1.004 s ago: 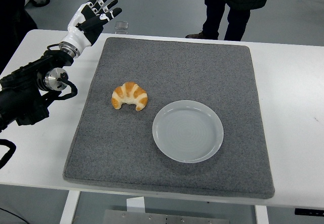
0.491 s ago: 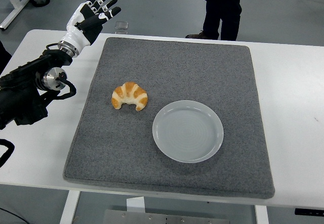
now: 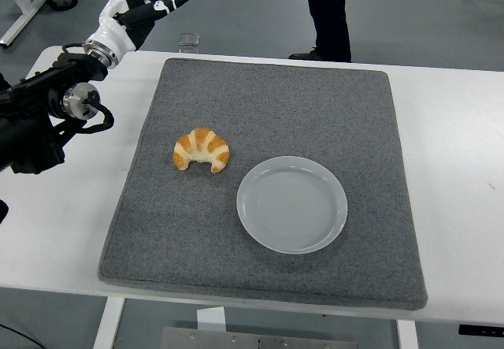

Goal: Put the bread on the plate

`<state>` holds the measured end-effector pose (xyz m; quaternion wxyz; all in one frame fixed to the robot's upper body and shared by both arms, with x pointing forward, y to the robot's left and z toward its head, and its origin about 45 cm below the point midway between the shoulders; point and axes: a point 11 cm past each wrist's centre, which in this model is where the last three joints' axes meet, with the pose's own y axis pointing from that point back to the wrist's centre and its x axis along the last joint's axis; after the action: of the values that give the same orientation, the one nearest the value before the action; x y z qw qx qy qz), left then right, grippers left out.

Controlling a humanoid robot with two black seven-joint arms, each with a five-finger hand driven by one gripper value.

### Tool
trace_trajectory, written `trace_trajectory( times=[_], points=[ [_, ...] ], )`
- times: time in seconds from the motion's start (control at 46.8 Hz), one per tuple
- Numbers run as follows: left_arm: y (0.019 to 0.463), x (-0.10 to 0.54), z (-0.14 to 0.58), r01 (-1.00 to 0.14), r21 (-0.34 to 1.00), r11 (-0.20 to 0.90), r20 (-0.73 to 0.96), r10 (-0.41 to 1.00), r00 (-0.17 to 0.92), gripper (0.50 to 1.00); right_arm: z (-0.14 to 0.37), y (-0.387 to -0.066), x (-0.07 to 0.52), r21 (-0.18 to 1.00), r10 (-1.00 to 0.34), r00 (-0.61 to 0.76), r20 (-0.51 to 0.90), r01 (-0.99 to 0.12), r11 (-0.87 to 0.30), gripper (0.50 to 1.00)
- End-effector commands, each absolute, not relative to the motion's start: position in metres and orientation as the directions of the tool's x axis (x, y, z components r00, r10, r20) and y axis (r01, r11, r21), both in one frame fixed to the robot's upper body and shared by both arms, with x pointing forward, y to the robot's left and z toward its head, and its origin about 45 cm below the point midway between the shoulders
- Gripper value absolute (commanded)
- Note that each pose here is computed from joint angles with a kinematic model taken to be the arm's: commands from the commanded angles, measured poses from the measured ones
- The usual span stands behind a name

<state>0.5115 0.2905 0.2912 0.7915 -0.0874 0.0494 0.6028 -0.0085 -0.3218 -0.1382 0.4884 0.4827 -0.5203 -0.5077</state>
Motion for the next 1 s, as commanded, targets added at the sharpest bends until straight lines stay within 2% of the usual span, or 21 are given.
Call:
trace_trajectory(
  times=[0.0,0.256,0.342,0.427,0.748,0.983],
  points=[
    [0.276,0.509,0.297,-0.952,0.020,0.305,-0.091,0.949,0.302,0.984,-0.138,-0.322,-0.008,1.000,-0.998,-0.057,0.018,-0.006,0.019,0.952],
    [0.227,0.468,0.358,-0.885,0.089,0.456,0.128,0.876,0.465,0.984,-0.138,-0.322,-0.008,1.000,-0.998,-0.057,0.018,-0.006,0.019,0.952],
    [0.210,0.453,0.368,-0.844,0.156,0.513,0.253,0.805,0.536,0.986,-0.138,-0.322,-0.008,1.000,-0.998,-0.057,0.018,-0.006,0.019,0.952],
    [0.209,0.443,0.366,-0.818,0.237,0.523,0.353,0.738,0.575,0.986,-0.138,-0.322,-0.008,1.000,-0.998,-0.057,0.017,-0.006,0.017,0.952],
    [0.223,0.428,0.348,-0.775,0.352,0.525,0.603,0.506,0.617,0.984,-0.138,-0.321,-0.008,1.000,-0.998,-0.057,0.015,-0.007,0.015,0.952],
    [0.230,0.419,0.331,-0.766,0.381,0.518,0.688,0.394,0.609,0.984,-0.138,-0.321,-0.008,1.000,-0.998,-0.057,0.014,-0.007,0.014,0.952]
  ],
)
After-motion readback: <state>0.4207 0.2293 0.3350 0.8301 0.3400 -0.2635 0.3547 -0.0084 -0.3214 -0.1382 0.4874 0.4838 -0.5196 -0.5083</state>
